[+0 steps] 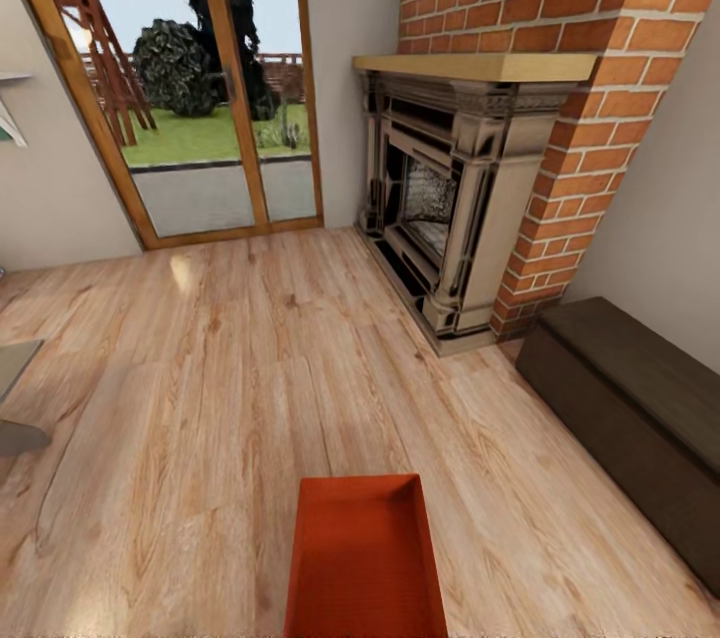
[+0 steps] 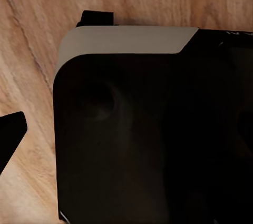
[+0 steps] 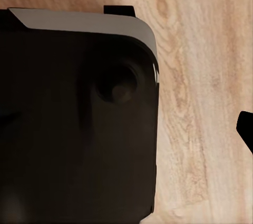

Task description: Move the two storage containers from the living room to the garage. In the garage, place one container on the floor and stack the other container on top of it (either order is fine).

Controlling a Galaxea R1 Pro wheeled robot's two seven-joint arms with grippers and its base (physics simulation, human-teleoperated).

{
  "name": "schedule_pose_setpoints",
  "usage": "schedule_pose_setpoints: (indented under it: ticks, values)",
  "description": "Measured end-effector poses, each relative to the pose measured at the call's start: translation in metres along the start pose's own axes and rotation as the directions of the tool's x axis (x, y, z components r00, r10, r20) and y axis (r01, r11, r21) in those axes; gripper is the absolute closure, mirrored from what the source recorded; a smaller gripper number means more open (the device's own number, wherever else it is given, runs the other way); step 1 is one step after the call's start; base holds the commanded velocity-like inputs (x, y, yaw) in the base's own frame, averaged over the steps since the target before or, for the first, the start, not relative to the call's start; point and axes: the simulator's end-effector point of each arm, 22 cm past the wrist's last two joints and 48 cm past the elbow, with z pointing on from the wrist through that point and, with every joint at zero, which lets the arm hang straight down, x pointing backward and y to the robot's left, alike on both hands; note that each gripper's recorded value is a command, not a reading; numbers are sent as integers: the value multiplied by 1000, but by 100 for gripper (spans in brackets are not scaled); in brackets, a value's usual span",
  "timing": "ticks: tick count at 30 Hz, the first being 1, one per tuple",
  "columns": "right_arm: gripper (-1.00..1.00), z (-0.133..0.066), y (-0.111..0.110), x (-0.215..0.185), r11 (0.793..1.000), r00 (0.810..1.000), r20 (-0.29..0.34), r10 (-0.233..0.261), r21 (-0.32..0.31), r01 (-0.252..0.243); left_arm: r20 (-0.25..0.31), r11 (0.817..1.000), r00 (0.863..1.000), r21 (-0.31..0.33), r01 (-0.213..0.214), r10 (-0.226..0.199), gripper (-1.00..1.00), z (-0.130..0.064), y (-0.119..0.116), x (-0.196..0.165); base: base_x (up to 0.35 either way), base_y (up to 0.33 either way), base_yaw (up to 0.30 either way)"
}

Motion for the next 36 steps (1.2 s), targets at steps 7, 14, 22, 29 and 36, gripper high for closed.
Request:
schedule_pose_setpoints:
  ticks: [7, 14, 22, 29, 36]
  values:
    - [-100, 0, 0, 5, 1000, 1000, -11, -1, 0, 1, -11, 1000, 1000, -1, 0, 0, -100, 1, 0, 5, 0, 0, 0]
    - [-100, 1, 0, 9, 1000, 1000, -23, -3, 0, 3, -23, 1000, 1000, -1, 0, -1, -100, 2, 1, 9, 0, 0, 0]
    - [-100, 1, 0, 14, 1000, 999, -35, -4, 0, 4, -36, 1000, 999, -3, 1, -1, -100, 3, 1, 14, 0, 0, 0]
    - [-100, 2, 0, 19, 1000, 999, -47, -5, -1, 5, -47, 1000, 999, -4, 1, -1, -100, 4, 2, 19, 0, 0, 0]
    - [-100, 2, 1, 23, 1000, 998, -58, -7, -1, 7, -59, 1000, 998, -4, 1, -1, -100, 5, 2, 23, 0, 0, 0]
